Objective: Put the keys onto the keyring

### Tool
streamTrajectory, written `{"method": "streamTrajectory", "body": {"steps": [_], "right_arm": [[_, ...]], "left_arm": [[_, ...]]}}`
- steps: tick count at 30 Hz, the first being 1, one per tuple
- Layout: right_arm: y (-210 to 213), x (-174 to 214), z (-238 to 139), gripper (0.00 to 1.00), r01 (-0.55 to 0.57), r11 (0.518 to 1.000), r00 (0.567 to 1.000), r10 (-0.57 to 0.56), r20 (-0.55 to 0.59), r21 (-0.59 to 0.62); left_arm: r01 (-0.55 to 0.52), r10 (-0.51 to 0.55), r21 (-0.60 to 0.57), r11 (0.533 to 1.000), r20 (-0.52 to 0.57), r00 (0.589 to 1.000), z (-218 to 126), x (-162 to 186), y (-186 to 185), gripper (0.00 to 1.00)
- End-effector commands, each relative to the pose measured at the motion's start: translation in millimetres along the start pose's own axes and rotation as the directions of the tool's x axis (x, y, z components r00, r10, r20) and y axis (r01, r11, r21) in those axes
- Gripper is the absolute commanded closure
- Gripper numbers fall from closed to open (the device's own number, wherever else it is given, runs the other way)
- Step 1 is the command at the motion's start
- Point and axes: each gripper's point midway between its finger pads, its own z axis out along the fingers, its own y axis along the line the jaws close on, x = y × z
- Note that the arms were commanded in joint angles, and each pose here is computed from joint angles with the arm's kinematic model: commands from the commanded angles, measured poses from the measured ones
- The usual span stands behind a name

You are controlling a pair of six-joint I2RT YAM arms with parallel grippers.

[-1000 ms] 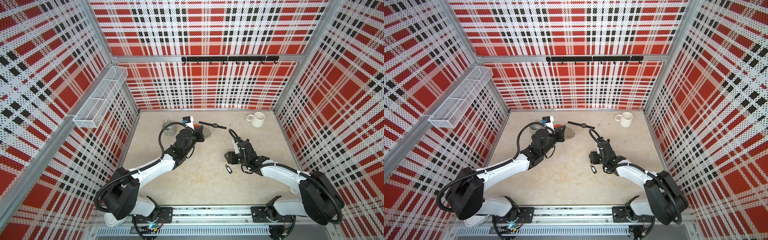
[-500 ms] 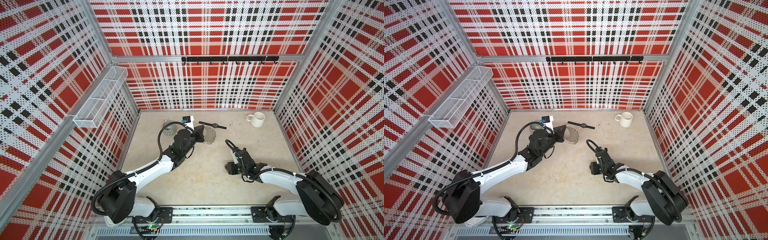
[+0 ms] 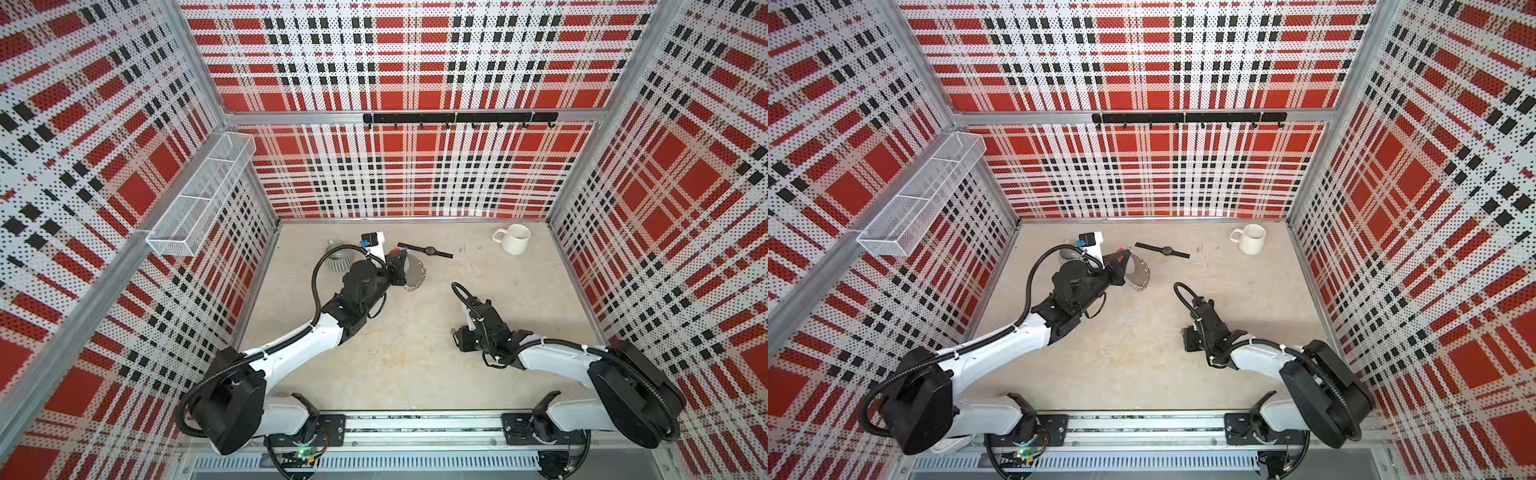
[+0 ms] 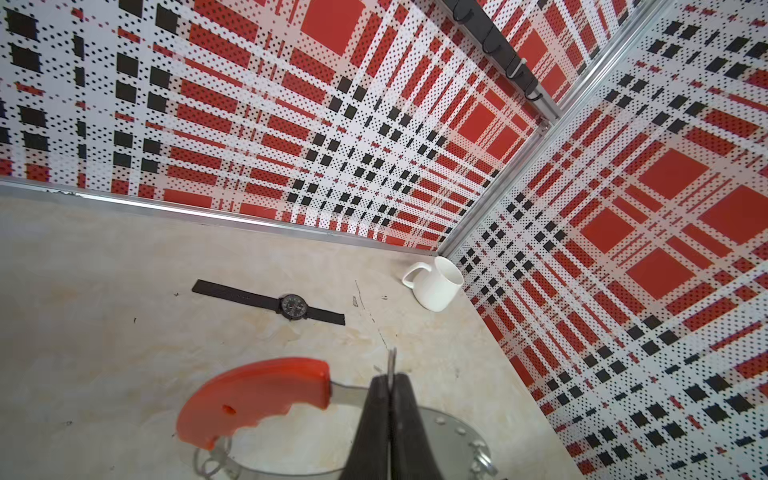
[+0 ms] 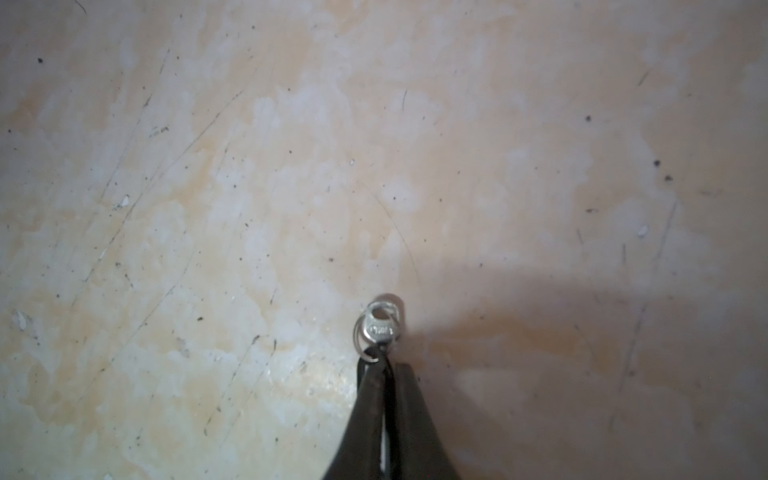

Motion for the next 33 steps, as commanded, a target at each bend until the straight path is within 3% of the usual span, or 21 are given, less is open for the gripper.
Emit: {"method": "streamTrajectory", "body": {"steps": [1, 11, 23, 26, 31, 33], "right_arm": [[6, -32, -5, 0.96, 0.003, 1.0, 0.996, -0.005, 0.087, 0.025], [8, -90, 1, 0.99, 0.052, 0.998, 0.986, -0.057, 0.153, 0.039], [-29, -54, 31, 0.93, -0.009, 0.998, 1.0, 0.009, 0.01, 0.065], [-33, -50, 32, 0.87, -0.011, 0.997, 1.0, 0.011, 0.002, 0.078], [-39, -48, 30, 0.62, -0.028, 0.995, 1.0, 0.027, 0.004, 0.093], [-39, -49, 25, 0.56, -0.041, 0.995, 0.999, 0.04, 0.012, 0.096]], "left_arm": [[-0.006, 0.003, 0.033, 0.999, 0.091, 0.996, -9, -31, -13, 1.0], [-0.015, 0.014, 0.013, 1.0, 0.077, 0.997, -6, -29, -9, 1.0], [-0.01, 0.008, 0.035, 0.999, 0.058, 0.998, -2, -26, -7, 1.0], [-0.012, 0.01, 0.047, 0.999, 0.047, 0.999, 0, -24, -9, 1.0], [-0.024, 0.022, 0.041, 0.999, 0.043, 0.999, 1, -22, -6, 1.0], [-0.021, 0.019, 0.043, 0.999, 0.045, 0.999, 3, -24, -6, 1.0]]}}
